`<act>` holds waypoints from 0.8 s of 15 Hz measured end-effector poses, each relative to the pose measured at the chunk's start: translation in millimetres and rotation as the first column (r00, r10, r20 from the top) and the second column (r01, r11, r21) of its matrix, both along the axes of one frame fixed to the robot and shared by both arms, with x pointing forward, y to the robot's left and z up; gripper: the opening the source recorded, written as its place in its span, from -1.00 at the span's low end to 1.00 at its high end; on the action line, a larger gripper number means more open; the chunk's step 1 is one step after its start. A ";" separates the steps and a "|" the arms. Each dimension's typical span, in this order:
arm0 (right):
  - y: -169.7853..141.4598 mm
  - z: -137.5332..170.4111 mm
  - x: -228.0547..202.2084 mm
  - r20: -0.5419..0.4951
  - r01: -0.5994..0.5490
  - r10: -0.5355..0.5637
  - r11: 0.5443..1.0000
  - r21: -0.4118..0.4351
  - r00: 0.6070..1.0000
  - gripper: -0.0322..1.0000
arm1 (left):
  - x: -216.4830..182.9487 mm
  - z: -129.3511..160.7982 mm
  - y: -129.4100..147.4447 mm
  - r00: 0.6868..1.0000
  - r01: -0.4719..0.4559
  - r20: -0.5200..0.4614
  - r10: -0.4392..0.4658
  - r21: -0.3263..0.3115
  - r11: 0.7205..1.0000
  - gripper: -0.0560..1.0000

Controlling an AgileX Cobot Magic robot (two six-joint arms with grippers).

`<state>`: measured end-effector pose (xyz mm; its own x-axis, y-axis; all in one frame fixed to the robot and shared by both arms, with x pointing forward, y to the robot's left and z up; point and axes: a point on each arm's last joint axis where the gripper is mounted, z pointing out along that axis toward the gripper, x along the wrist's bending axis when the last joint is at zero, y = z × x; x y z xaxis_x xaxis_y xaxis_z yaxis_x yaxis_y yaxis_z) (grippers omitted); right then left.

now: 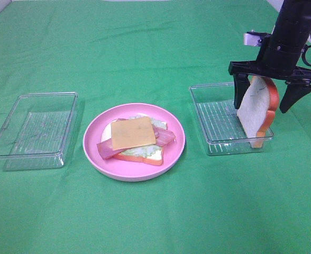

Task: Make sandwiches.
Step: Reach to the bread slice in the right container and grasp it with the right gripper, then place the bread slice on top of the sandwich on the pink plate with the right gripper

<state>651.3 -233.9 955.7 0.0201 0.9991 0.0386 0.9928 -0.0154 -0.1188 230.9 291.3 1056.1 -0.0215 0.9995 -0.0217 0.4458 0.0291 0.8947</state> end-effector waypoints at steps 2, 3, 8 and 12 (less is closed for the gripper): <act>-0.2 0.0 0.0 0.000 -0.001 0.001 1.000 -0.002 1.000 0.46 | 0.0 0.0 0.0 1.000 0.000 0.000 0.000 0.000 1.000 0.95; -0.4 0.0 0.1 0.001 -0.002 0.002 1.000 -0.005 1.000 0.17 | 0.0 0.0 0.0 1.000 0.000 0.000 0.000 0.000 1.000 0.95; -0.9 -0.1 0.1 0.001 -0.004 0.004 1.000 -0.009 1.000 -0.48 | 0.0 0.0 0.0 1.000 0.000 0.000 0.000 0.000 1.000 0.95; -0.9 -0.1 0.1 0.001 -0.004 0.004 1.000 -0.009 1.000 -0.48 | 0.0 0.0 0.0 1.000 0.000 0.000 0.000 0.000 1.000 0.95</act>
<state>651.4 -234.8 955.7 0.0165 0.9994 0.0294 0.9930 -0.0130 -0.1174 230.9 291.3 1056.1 -0.0215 0.9995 -0.0217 0.4458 0.0291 0.8947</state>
